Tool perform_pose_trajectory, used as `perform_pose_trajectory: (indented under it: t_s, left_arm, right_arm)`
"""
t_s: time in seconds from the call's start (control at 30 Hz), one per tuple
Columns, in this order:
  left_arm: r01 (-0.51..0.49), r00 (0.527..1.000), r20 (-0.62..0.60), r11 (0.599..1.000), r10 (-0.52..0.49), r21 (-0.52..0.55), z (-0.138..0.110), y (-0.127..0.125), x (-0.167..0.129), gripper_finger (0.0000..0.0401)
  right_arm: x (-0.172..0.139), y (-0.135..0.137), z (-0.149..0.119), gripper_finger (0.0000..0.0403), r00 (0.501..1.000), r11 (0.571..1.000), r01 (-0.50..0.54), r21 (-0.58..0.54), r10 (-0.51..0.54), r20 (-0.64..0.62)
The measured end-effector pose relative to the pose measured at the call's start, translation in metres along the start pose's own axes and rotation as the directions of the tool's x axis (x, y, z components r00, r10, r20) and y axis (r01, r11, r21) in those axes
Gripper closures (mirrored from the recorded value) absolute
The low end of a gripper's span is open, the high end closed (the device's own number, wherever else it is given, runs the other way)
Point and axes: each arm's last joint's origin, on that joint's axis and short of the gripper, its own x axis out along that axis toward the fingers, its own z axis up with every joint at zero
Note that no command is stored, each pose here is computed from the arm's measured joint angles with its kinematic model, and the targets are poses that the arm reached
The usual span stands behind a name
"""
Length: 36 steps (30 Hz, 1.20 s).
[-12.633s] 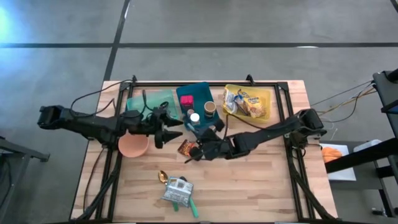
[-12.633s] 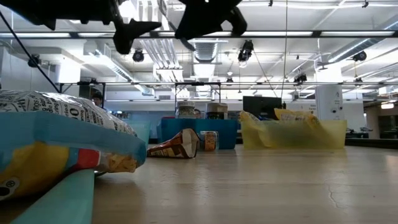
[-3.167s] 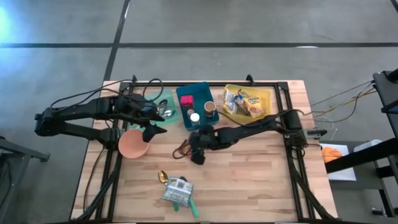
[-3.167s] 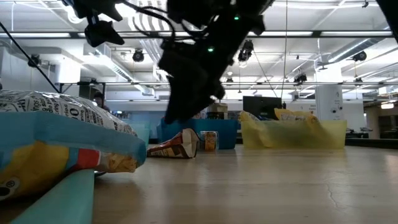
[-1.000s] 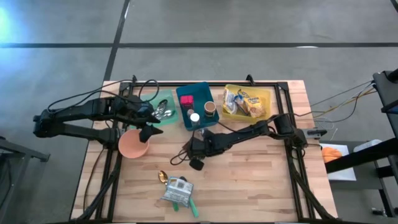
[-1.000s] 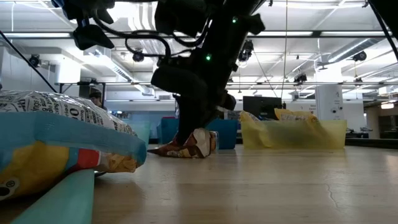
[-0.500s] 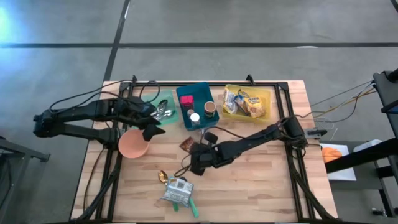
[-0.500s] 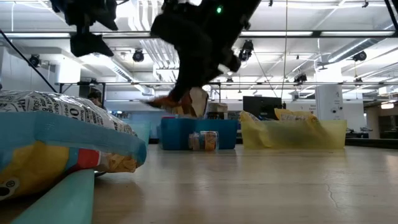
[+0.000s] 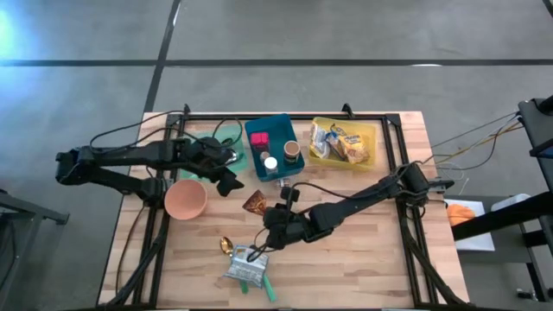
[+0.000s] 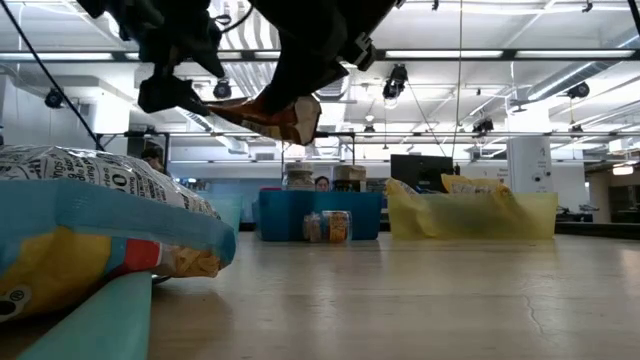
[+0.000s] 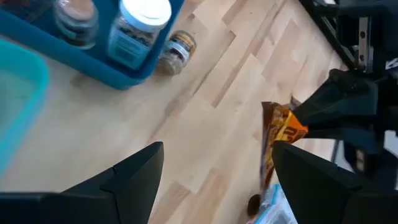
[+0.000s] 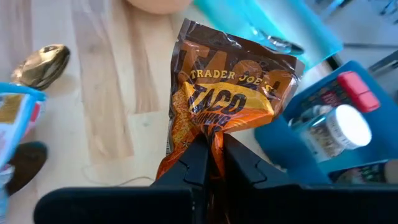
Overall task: Pick & Place Food Item
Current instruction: Put the orange seasoning bag into the blue bin
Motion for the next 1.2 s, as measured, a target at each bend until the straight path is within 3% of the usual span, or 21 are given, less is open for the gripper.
perform_pose_trajectory:
  t_s: [0.4,0.67,0.83,1.1,1.2]
  left_arm:
    - [0.135,0.987,-0.092,0.991,-0.135,-0.010,0.006,-0.010,0.038,0.0098]
    - [0.217,0.970,-0.125,0.975,-0.209,0.055,0.004,-0.019,0.046,0.0110]
    - [0.222,0.969,-0.132,0.971,-0.210,0.086,0.003,-0.020,0.046,0.0180]
    - [0.236,0.966,-0.139,0.964,-0.218,0.127,0.002,-0.020,0.046,0.0367]
    - [0.238,0.966,-0.137,0.963,-0.220,0.130,0.003,-0.021,0.046,0.0394]
  right_arm:
    - [-0.001,0.001,0.004,0.0385,0.997,0.998,0.056,-0.020,-0.055,0.052]
    - [-0.004,0.001,0.007,0.0385,0.994,0.997,0.068,-0.038,-0.065,0.083]
    - [-0.004,0.001,0.009,0.0385,0.993,0.997,0.064,-0.037,-0.061,0.097]
    - [-0.004,0.001,0.009,0.0385,0.994,0.997,0.065,-0.039,-0.061,0.096]
    - [-0.004,0.001,0.009,0.0385,0.994,0.997,0.065,-0.039,-0.061,0.095]
